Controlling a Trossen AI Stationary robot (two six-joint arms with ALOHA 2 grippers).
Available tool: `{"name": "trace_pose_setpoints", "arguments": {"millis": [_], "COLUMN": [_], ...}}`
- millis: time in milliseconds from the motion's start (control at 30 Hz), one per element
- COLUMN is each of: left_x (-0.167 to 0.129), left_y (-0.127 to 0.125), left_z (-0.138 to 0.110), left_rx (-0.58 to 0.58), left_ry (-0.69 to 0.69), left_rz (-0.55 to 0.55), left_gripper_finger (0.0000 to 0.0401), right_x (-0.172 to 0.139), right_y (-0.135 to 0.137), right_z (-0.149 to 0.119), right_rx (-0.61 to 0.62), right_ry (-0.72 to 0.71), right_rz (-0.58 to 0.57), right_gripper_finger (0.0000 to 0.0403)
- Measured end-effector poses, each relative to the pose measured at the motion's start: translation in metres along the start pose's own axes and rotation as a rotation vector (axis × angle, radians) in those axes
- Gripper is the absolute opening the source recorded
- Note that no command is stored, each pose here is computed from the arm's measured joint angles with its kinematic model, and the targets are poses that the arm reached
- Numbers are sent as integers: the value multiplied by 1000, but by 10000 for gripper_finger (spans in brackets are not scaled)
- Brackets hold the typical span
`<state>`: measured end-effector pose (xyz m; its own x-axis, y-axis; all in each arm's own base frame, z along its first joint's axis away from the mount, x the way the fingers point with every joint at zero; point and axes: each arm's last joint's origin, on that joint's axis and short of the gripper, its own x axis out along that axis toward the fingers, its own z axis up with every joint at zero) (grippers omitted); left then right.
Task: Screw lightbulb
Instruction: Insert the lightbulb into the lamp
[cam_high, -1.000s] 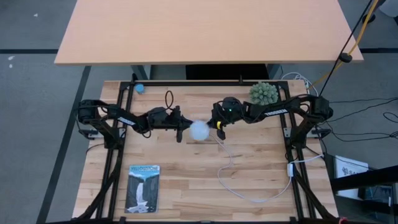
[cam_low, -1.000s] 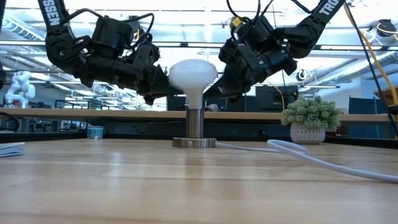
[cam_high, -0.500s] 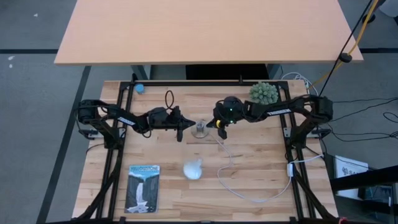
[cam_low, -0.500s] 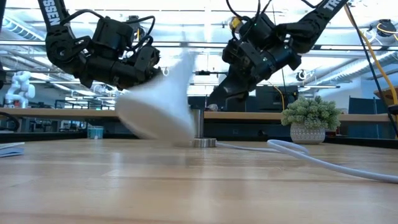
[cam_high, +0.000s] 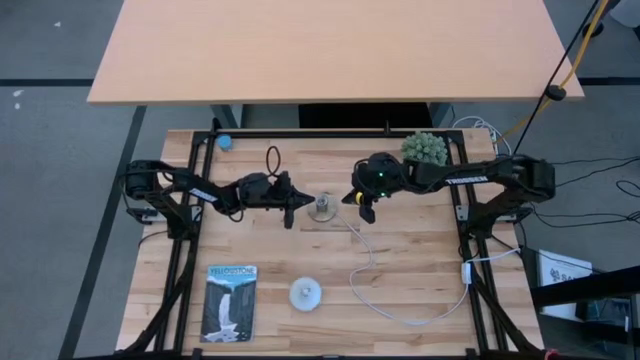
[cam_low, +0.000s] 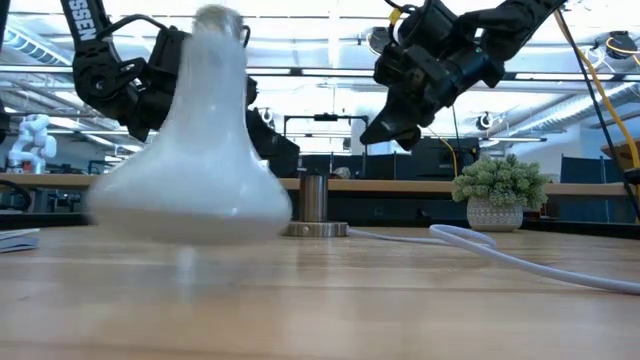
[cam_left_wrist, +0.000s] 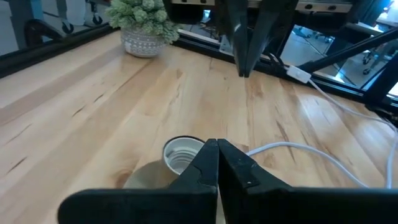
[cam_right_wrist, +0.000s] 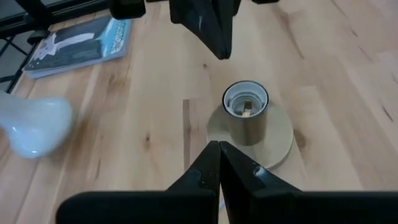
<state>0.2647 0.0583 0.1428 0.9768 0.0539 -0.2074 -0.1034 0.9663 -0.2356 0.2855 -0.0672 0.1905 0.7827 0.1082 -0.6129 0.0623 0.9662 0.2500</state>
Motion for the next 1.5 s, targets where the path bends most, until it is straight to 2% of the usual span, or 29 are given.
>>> {"name": "trace_pose_setpoints", "arguments": {"millis": [400,833,1033,1367,1500], "left_x": [1,1,2,3,3], "left_y": [-4,-11,-16,-23,-23], "left_z": [-1,3,4,3,3], "left_rx": [-27,-13,-8,-49,-59], "left_ry": [3,-46,-71,-117,-117], "left_rz": [-18,-46,-31,136,140], "left_gripper_finger": [0,6,68,210,239], "right_x": [5,7,8,23,30], "right_y": [19,27,27,22,19], "right_z": [-3,3,2,-7,-13], "right_rx": [-4,-25,-49,-41,-32], "right_ry": [21,-37,-33,24,54], "right_rz": [52,81,79,69,66], "right_gripper_finger": [0,0,0,0,0]}}
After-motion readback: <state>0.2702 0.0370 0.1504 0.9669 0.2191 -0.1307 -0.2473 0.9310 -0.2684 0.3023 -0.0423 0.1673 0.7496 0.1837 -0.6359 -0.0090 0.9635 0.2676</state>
